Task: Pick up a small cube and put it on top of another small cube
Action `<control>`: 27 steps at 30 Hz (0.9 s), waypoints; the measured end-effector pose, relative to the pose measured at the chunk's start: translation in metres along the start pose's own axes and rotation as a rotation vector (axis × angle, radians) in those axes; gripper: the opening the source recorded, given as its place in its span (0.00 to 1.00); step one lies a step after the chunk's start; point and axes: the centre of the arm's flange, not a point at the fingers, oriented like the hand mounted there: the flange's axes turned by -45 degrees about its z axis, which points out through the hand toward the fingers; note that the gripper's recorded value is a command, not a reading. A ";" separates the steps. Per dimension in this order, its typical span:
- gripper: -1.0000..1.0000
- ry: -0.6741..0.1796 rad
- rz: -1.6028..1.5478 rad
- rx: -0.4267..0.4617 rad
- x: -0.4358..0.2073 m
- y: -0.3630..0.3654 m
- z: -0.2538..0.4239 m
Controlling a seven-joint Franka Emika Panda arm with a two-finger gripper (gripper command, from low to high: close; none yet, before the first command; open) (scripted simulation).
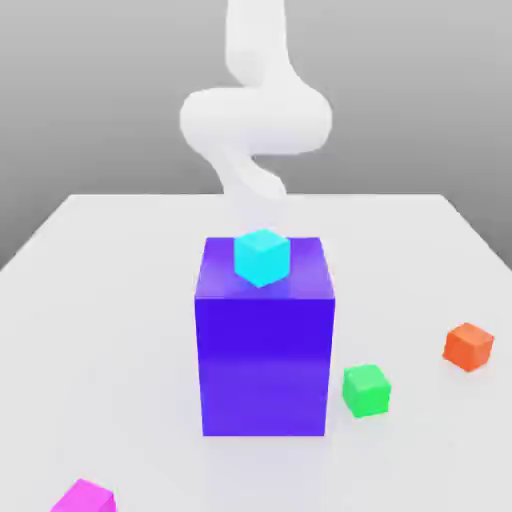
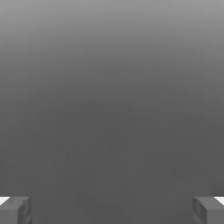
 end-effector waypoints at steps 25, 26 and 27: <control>0.50 -0.595 0.296 -0.120 -0.145 0.152 0.394; 0.50 -0.618 0.307 -0.128 -0.158 0.158 0.406; 0.50 -0.642 0.318 -0.136 -0.172 0.164 0.418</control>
